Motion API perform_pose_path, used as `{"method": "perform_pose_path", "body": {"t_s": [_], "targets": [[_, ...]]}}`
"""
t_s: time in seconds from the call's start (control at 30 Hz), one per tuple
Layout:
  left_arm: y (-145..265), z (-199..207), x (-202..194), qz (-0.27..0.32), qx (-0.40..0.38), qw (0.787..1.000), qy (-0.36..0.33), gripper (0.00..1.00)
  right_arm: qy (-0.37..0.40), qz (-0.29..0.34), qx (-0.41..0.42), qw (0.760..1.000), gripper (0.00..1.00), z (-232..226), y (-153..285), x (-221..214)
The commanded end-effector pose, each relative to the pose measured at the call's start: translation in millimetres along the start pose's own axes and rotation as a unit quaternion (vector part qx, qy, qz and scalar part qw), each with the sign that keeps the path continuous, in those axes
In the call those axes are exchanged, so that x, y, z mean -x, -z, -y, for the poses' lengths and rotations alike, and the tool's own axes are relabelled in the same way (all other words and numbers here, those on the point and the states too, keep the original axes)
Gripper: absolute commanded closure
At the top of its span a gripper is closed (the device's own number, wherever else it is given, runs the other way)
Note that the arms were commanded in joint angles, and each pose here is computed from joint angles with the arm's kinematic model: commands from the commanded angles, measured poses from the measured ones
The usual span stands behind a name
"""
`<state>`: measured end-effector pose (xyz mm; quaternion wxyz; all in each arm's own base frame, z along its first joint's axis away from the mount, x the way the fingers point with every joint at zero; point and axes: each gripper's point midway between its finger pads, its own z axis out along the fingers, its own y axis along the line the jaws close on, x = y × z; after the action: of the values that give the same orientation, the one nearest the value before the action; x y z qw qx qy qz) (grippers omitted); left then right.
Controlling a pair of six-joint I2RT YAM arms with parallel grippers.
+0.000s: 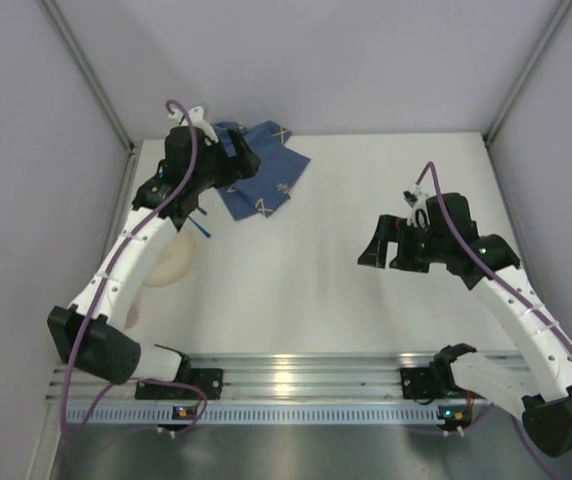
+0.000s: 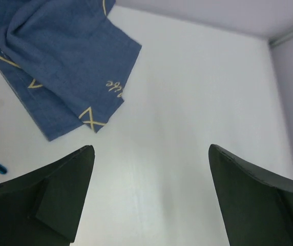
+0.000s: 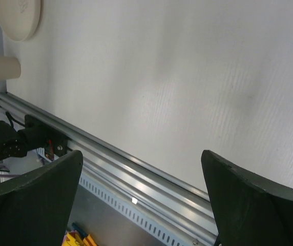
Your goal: Set the dinner table for one person
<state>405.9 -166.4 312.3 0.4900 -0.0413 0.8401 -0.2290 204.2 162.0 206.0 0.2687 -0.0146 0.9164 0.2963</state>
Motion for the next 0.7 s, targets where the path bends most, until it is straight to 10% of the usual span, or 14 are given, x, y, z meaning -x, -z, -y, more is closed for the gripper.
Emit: {"method": "perform_pose_path", "body": {"t_s": [0.0, 0.1, 0.3, 0.67], "targets": [[33.2, -41.7, 16.7, 0.105, 0.074, 0.973, 0.193, 0.02, -0.007, 0.035, 0.024, 0.999, 0.0, -11.3, -8.1, 22.3], [8.0, -26.7, -24.0, 0.078, -0.068, 0.97, 0.218, 0.02, -0.016, 0.021, 0.044, 0.999, 0.0, -22.0, -12.7, 28.5], [-33.6, -92.2, -128.0, -0.105, 0.165, 0.965, 0.173, 0.02, -0.003, 0.031, 0.022, 0.999, 0.0, -16.8, -6.3, 32.5], [-85.2, -124.6, -167.2, -0.113, 0.207, 0.949, 0.207, 0.09, -0.005, 0.027, -0.057, 0.998, 0.0, 15.9, 14.7, 5.8]]}}
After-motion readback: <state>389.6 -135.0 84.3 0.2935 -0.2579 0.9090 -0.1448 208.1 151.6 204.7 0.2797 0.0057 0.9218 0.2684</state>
